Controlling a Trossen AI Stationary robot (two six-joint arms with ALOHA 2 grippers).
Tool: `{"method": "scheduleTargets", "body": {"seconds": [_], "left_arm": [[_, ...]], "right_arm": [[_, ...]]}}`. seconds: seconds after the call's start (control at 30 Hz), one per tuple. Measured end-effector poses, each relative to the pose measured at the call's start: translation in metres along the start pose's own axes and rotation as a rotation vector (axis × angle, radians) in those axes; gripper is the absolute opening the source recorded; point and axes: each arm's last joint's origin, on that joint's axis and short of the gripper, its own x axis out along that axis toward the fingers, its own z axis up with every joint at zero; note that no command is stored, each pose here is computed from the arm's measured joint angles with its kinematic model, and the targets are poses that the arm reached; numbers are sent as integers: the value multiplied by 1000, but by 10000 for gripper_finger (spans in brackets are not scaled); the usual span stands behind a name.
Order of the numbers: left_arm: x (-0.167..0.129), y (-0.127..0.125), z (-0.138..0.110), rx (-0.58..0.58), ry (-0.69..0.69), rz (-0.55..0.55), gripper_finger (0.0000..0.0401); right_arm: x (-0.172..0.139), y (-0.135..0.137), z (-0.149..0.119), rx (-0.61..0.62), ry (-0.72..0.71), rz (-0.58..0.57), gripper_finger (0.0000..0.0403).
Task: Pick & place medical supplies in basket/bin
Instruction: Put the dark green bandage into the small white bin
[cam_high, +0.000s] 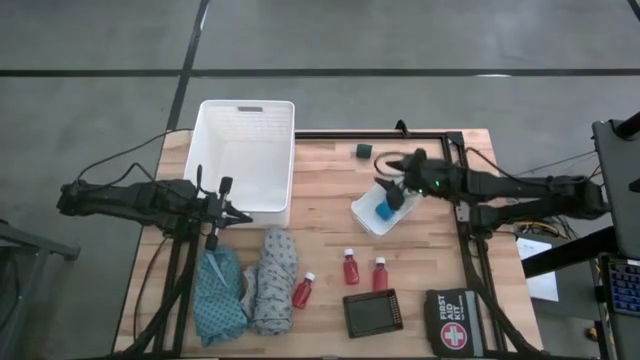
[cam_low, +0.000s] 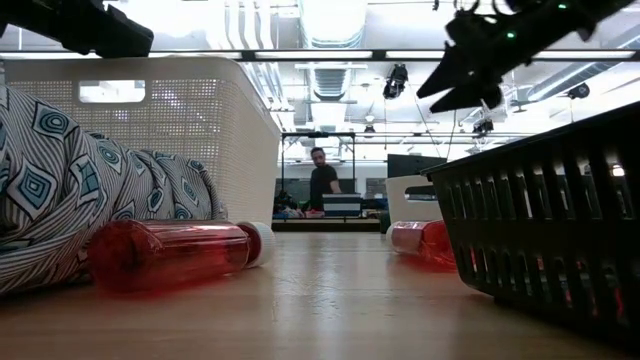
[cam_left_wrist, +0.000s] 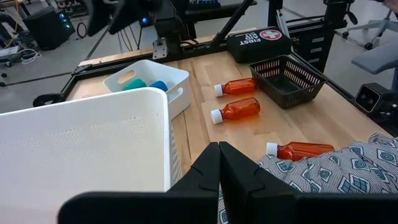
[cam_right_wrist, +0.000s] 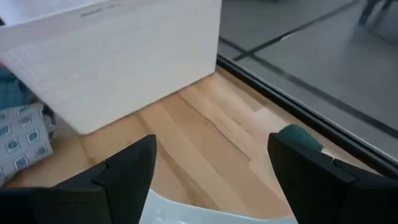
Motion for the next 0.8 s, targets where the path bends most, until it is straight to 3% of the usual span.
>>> {"method": "scheduleTargets", "body": {"seconds": [0.13, 0.3, 0.43, 0.63, 0.8], "left_arm": [[0, 0, 0, 0, 0, 0, 6], [0, 0, 0, 0, 0, 0, 6], [0, 0, 0, 0, 0, 0, 6], [0, 0, 0, 0, 0, 0, 6], [0, 0, 0, 0, 0, 0, 6]], "right_arm": [[14, -17, 31, 13, 40, 2, 303], [43, -48, 58, 63, 240, 16, 302], [74, -60, 66, -127, 377, 62, 308], [119, -66, 66, -386, 584, 41, 315], [145, -71, 74, -451, 685, 33, 311]]}}
